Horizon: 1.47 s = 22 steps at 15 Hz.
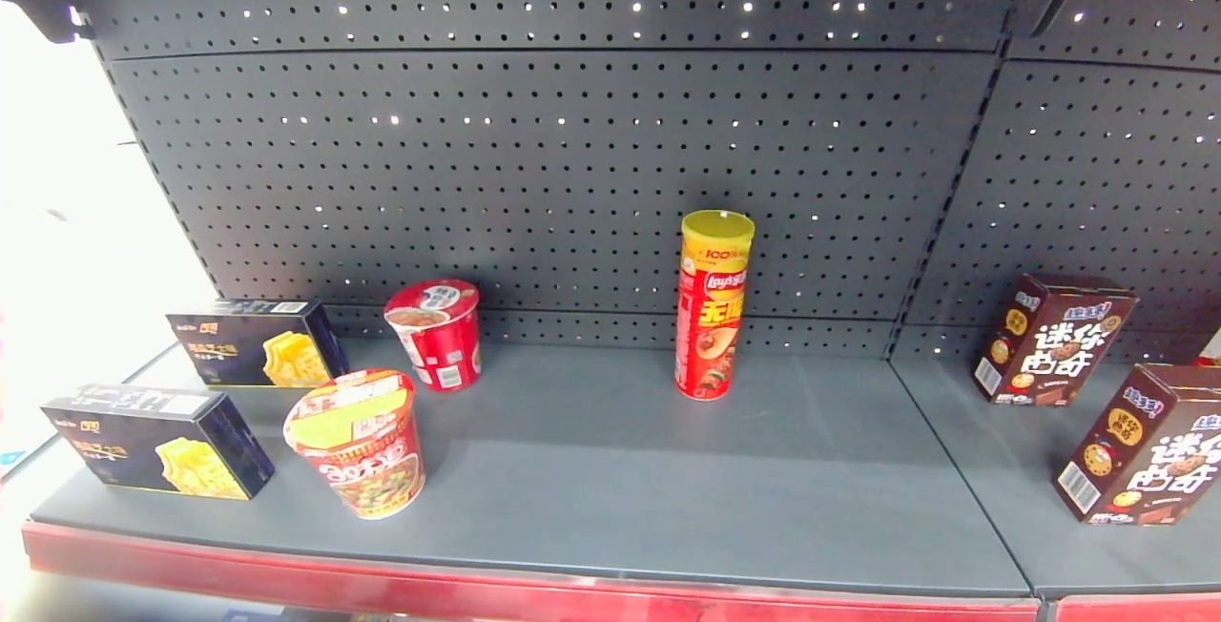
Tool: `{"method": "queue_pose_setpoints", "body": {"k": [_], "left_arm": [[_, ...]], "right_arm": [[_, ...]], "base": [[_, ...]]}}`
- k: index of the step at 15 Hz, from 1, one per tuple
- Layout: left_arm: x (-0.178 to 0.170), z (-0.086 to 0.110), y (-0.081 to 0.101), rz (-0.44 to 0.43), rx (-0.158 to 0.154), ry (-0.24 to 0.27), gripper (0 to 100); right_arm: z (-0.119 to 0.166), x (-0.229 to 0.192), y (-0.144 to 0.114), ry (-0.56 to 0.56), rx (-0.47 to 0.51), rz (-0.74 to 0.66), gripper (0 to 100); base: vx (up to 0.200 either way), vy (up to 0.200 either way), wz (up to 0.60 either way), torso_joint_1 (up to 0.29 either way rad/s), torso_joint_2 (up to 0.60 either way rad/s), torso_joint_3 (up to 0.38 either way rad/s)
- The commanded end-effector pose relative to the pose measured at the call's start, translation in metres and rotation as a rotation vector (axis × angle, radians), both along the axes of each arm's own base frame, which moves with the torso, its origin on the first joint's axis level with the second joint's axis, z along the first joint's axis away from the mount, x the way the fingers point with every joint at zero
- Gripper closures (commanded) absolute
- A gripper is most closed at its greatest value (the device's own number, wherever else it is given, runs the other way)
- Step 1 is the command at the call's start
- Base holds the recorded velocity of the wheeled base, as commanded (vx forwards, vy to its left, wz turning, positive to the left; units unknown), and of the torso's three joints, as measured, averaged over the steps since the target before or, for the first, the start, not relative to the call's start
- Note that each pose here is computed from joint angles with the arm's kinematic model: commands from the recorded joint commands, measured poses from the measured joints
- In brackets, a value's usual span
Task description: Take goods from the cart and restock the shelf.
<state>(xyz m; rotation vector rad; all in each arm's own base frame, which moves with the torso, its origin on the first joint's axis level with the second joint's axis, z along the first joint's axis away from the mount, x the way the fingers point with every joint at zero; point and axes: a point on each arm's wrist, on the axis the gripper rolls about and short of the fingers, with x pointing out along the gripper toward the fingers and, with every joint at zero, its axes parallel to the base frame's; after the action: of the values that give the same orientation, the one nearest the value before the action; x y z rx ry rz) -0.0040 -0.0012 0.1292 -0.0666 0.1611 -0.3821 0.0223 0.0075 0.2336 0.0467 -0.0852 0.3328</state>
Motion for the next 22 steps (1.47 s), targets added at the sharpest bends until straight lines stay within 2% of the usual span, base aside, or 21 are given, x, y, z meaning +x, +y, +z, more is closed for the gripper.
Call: {"method": "queue_pose_setpoints", "body": {"k": [1, 2, 3, 4, 8, 12, 15, 19, 22], "left_arm": [[0.0, 0.004, 0.0, -0.005, -0.006, -0.005, 100], [0.0, 0.006, 0.0, -0.003, -0.006, -0.007, 100], [0.002, 0.007, -0.001, 0.001, -0.021, 0.011, 100], [0.003, 0.007, -0.001, 0.007, -0.036, 0.019, 100], [0.002, 0.007, 0.0, 0.039, -0.038, 0.014, 100], [0.002, 0.01, 0.0, 0.045, -0.048, 0.011, 100], [0.002, 0.013, 0.0, 0.043, -0.049, 0.007, 100], [0.004, 0.014, -0.001, 0.036, -0.046, 0.019, 100], [0.004, 0.012, -0.001, 0.036, -0.045, 0.021, 100]], "right_arm": [[0.01, 0.039, 0.014, 0.128, -0.017, 0.139, 0], [0.009, 0.047, 0.018, 0.154, -0.025, 0.148, 0], [0.007, 0.071, 0.025, 0.185, -0.054, 0.158, 0], [0.009, 0.088, 0.033, 0.151, -0.056, 0.181, 0], [0.007, 0.153, 0.066, 0.149, -0.058, 0.294, 0], [0.006, 0.206, 0.086, 0.12, -0.057, 0.402, 0], [-0.002, 0.24, 0.09, 0.104, -0.057, 0.455, 0], [-0.011, 0.273, 0.075, 0.068, -0.064, 0.594, 0], [-0.017, 0.288, 0.076, 0.072, -0.072, 0.661, 0]], "base": [[0.0, 0.0, 0.0, 0.0, 0.0, 0.0], [0.0, 0.0, 0.0, 0.0, 0.0, 0.0], [0.0, 0.0, 0.0, 0.0, 0.0, 0.0], [0.0, 0.0, 0.0, 0.0, 0.0, 0.0], [0.0, 0.0, 0.0, 0.0, 0.0, 0.0], [0.0, 0.0, 0.0, 0.0, 0.0, 0.0], [0.0, 0.0, 0.0, 0.0, 0.0, 0.0], [0.0, 0.0, 0.0, 0.0, 0.0, 0.0], [0.0, 0.0, 0.0, 0.0, 0.0, 0.0]]}}
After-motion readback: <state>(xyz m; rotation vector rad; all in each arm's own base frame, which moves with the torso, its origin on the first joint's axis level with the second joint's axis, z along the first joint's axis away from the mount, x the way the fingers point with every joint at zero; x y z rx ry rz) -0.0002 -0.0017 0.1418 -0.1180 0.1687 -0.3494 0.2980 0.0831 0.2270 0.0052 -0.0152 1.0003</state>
